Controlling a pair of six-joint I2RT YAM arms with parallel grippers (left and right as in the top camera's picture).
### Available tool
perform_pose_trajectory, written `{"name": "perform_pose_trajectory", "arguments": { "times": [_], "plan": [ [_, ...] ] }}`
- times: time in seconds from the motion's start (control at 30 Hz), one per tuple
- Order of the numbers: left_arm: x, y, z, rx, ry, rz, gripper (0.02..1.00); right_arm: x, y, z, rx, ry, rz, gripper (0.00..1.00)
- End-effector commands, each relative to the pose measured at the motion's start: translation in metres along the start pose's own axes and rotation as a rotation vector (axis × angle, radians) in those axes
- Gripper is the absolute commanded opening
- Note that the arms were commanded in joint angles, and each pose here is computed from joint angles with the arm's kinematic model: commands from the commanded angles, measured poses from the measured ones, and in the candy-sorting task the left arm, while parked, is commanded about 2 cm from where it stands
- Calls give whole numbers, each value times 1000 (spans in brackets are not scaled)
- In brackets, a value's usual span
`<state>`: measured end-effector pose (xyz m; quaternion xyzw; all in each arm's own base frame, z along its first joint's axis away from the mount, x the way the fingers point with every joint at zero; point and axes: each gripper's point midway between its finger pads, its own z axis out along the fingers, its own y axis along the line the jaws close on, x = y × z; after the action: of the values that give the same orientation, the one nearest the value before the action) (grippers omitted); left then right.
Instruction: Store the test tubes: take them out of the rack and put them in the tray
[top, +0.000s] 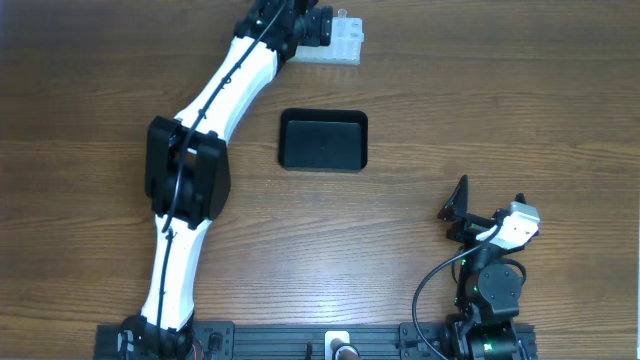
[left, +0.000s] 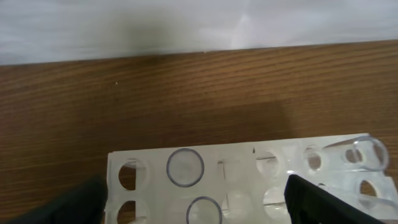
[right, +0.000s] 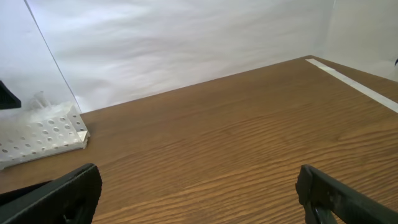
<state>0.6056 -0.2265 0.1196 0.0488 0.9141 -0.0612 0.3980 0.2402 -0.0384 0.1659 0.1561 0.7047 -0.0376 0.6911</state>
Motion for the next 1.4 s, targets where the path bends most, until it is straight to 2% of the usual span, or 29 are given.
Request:
{"name": "perform_pose_trajectory", "arguments": {
  "times": [0.03, 0.33, 0.53, 1.03, 1.4],
  "plan": [
    [-6, -3, 1, 5, -19, 6, 879, 1, -1, 0, 4, -1, -1, 991],
    [-3, -3, 4, 4, -13, 7, 866, 1, -1, 0, 4, -2, -1, 993],
    [-3, -3, 4, 3, -11, -2, 693, 1, -1, 0, 4, -1, -1, 991],
    [4, -5, 4, 1, 14, -8, 378, 1, -1, 0, 4, -2, -1, 991],
    [10, -3, 4, -4, 37, -5, 207, 1, -1, 0, 4, -2, -1, 991]
  ]
}}
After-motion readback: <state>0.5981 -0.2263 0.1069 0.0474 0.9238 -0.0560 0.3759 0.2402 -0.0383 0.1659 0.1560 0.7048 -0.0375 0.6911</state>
